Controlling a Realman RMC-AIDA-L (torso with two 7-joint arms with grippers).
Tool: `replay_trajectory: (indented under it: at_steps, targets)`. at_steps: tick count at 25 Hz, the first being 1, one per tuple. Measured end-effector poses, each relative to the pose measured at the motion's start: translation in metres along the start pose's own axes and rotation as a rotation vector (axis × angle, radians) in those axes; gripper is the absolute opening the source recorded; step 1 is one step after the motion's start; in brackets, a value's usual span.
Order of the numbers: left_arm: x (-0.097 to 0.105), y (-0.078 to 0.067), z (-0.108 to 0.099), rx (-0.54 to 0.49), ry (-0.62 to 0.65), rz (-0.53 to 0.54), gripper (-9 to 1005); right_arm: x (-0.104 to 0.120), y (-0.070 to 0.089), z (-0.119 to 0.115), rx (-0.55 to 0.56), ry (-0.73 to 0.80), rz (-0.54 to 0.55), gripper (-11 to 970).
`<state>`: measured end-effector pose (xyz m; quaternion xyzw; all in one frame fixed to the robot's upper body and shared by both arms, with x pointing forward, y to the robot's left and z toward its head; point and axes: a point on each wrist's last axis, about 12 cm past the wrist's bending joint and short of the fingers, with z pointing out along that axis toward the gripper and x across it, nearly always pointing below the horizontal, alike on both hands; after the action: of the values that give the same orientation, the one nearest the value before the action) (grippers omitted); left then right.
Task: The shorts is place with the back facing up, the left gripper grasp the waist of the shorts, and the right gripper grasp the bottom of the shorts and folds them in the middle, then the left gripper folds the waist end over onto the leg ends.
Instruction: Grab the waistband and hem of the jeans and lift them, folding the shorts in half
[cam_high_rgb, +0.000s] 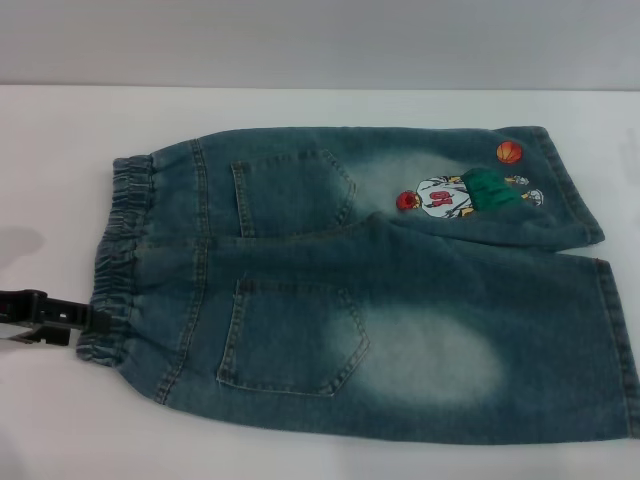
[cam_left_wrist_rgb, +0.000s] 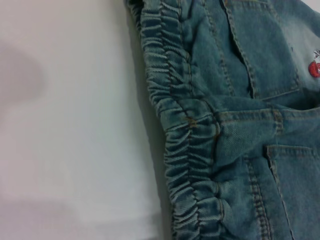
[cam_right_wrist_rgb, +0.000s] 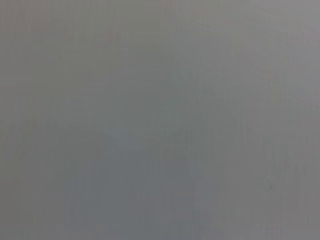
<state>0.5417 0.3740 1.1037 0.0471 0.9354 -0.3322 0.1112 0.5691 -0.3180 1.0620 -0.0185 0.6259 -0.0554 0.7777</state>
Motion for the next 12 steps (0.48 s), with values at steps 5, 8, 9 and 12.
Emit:
replay_trajectory:
  at_steps: [5,8,9,12]
  targets:
    - [-0.0007,0.0006,0.0022,-0.008,-0.010,-0.001,813,0.0000,0.0004,0.0000,0.000,0.000,0.001,561]
    - [-0.0006,0.0002,0.0045,-0.009,-0.012,-0.001,813,0.0001,0.0005,-0.0001,0.000,0.000,0.001,562]
    - [-0.0006,0.0001,0.0054,-0.009,-0.013,-0.001,813,0.0001,0.0004,-0.0001,0.000,0.000,0.001,562]
    - [-0.0005,0.0000,0.0073,-0.010,-0.017,0.000,814,0.0001,0.0002,-0.0001,0.000,0.000,0.000,562]
